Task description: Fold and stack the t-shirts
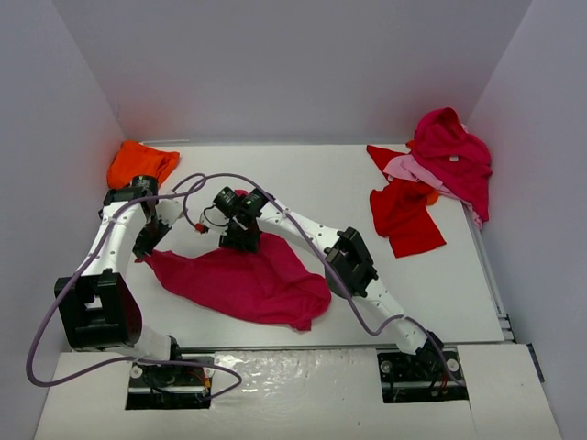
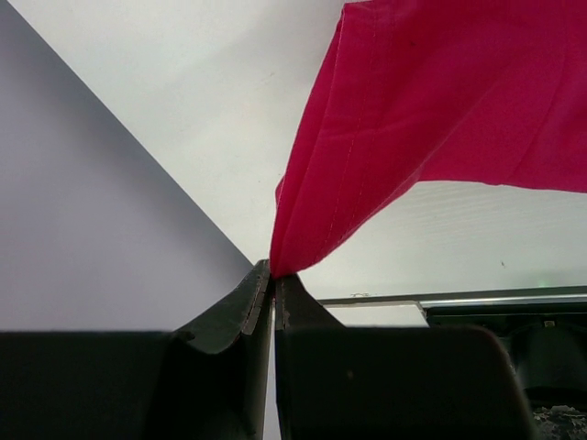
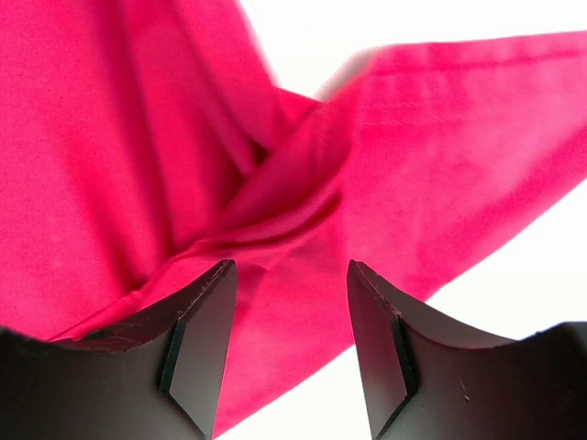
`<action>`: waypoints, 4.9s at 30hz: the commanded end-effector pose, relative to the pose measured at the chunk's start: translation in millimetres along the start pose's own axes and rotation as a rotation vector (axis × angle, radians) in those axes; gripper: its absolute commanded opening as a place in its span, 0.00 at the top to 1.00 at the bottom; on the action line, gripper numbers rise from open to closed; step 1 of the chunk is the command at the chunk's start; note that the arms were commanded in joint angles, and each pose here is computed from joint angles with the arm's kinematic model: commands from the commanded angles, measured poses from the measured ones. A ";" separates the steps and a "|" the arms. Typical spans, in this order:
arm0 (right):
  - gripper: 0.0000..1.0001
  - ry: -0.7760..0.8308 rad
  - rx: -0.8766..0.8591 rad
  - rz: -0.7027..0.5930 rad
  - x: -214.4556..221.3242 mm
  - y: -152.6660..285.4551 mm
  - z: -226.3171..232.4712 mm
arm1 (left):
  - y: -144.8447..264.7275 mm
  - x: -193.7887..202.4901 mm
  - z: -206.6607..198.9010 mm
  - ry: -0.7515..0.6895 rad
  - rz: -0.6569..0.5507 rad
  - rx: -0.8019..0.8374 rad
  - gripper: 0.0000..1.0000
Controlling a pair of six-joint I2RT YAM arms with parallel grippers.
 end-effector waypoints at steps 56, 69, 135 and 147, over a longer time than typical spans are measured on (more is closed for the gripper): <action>0.71 -0.309 0.431 0.254 203.3 214.7 -21.4 | -6.4 3.6 -6.4 -0.024 0.024 -0.015 1.00; 0.43 -0.334 0.262 0.271 196.1 186.3 -92.1 | -14.1 6.5 -10.5 -0.078 0.069 0.004 1.00; 0.37 -0.173 -0.009 0.257 191.2 187.9 25.2 | -45.0 1.5 -27.3 -0.084 0.157 -0.030 1.00; 0.63 -0.311 0.087 0.224 101.7 92.4 -0.5 | -39.0 -7.6 -33.4 -0.080 0.114 -0.043 1.00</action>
Point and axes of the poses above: each gripper's point midway between its finger pads, its own y axis back along the fingers, its own z axis along the line the jaws close on, x = y × z, the point moved 9 cm from there along y, back along the fingers, and after that the axes turned 7 degrees about -y, right-handed, at the moved point
